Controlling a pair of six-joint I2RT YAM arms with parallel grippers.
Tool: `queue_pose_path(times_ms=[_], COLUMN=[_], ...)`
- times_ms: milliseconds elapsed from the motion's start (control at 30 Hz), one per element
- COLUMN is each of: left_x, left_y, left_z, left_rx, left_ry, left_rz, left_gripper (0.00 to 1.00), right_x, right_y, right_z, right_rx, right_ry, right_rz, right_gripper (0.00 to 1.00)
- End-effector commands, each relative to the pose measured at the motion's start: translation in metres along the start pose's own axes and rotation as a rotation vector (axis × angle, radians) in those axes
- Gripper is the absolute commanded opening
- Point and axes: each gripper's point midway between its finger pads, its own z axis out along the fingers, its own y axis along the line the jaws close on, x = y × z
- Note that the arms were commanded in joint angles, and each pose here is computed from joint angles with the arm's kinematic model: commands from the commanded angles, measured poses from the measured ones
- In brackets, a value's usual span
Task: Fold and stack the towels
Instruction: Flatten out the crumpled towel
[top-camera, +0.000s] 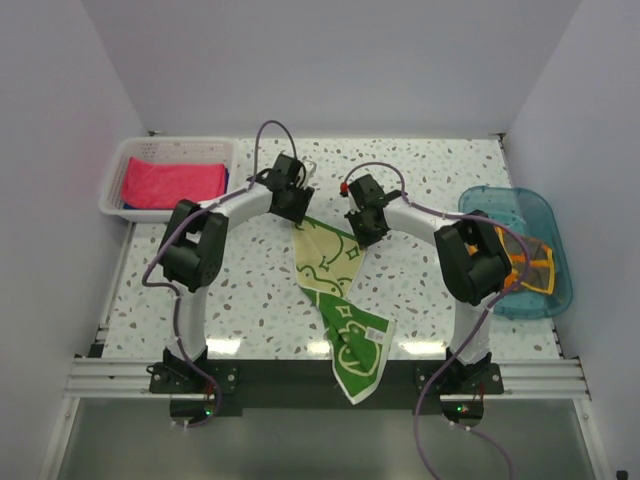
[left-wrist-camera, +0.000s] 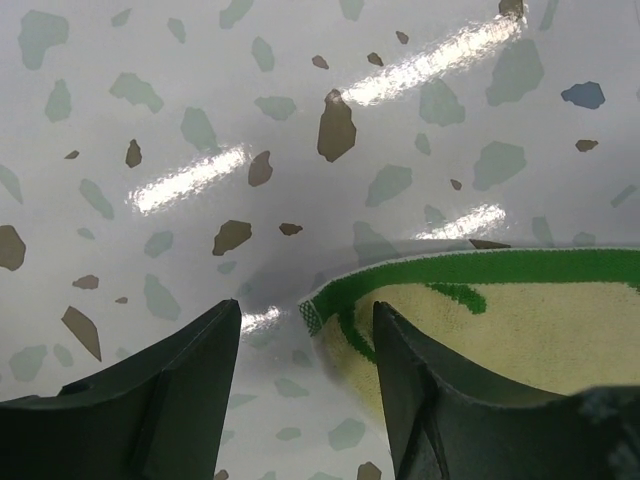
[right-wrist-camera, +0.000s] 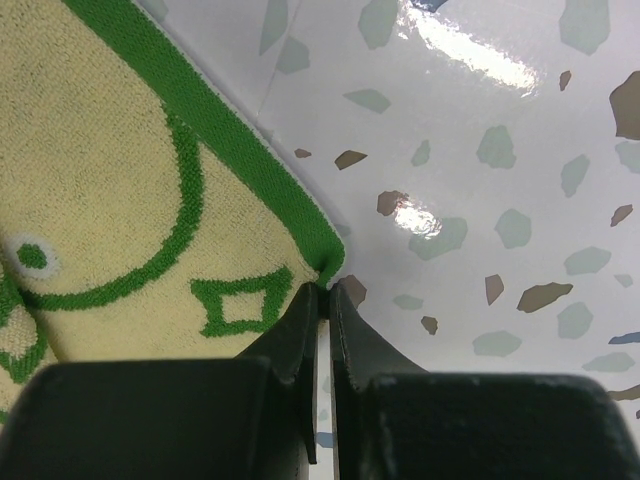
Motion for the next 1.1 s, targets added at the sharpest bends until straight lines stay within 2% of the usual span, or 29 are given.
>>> queue_pose_path(times_ms=[0, 133, 333, 433, 467, 600, 700, 867, 967, 1067], left_x=[-0.023, -0.016, -0.004, -0.006, -0.012, -0.04, -0.069, -0.134, -0.171, -0.202], left_y=[-0.005, -0.011, -0.012, -0.009, -0.007, 0.003, 0.01, 0.022, 0.03, 0.035], left_z=[0.004, 0.01, 0.018, 0.016, 0.011, -0.012, -0.041, -0.121, -0.176, -0.236], left_rx=[0.042, 0.074, 0.079, 0.064, 0.054, 0.003, -0.032, -0.091, -0.128, -0.141], left_ry=[-0.066, -0.043, -0.01, -0.016, -0.033, -0.117, -0.203, -0.416, -0.544, -0.677], left_rz=[0.02, 0.017, 0.019, 0.028, 0.032, 0.043, 0.046, 0.034, 0.009, -0.012], left_gripper=[0.59, 0.56, 0.42, 0.29, 0.21, 0.08, 0.0, 0.0, 0.0, 0.0], right_x=[0.025, 0.026, 0.02, 0.012, 0.01, -0.025, -0.06, -0.119, -0.16, -0.181], right_y=[-0.008, -0.008, -0.009, -0.012, -0.014, -0.022, -0.033, -0.057, -0.073, -0.081], right_z=[0.015, 0.016, 0.013, 0.006, 0.003, -0.021, -0.055, -0.131, -0.198, -0.255], right_rx=[0.033, 0.031, 0.038, 0.047, 0.058, 0.083, 0.124, 0.221, 0.312, 0.368], right_ry=[0.085, 0.085, 0.067, 0.049, 0.043, -0.038, -0.13, -0.314, -0.468, -0.595], right_rz=[-0.032, -0.03, -0.039, -0.055, -0.06, -0.065, -0.06, -0.082, -0.09, -0.099], right_gripper=[0.0, 0.0, 0.0, 0.0, 0.0, 0.0, 0.0, 0.0, 0.0, 0.0])
